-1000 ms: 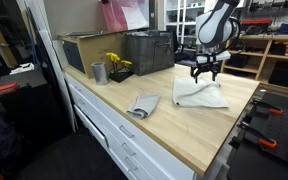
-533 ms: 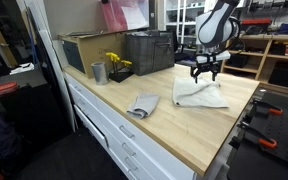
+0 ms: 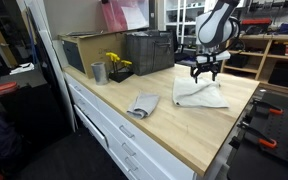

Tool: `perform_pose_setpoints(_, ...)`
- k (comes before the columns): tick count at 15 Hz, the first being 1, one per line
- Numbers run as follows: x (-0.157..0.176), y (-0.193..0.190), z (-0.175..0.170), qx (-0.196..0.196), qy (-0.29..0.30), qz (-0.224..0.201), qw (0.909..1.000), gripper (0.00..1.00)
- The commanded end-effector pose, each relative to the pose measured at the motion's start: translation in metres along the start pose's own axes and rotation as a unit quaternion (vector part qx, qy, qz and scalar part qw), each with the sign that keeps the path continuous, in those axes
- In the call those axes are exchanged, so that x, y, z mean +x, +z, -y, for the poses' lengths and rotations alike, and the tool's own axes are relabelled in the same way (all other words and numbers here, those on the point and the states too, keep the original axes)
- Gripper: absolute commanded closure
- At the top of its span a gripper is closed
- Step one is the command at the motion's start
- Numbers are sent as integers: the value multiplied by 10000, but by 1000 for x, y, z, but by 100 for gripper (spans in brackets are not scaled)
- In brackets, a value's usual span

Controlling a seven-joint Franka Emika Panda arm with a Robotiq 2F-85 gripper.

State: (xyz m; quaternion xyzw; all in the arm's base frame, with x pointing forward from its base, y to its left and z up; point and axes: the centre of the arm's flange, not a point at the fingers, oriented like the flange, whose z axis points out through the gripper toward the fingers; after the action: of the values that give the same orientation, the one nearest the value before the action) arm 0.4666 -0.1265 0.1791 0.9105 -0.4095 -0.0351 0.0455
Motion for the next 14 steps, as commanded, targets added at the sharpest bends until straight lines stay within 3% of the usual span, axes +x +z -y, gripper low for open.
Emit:
perform_pose_setpoints(1,0,0,0,0,0,0,10000,0)
perform_pose_setpoints(12,0,0,0,1,0,-2,10000,0)
perform_pose_setpoints(14,4,-8,23,17,13,3,10000,0)
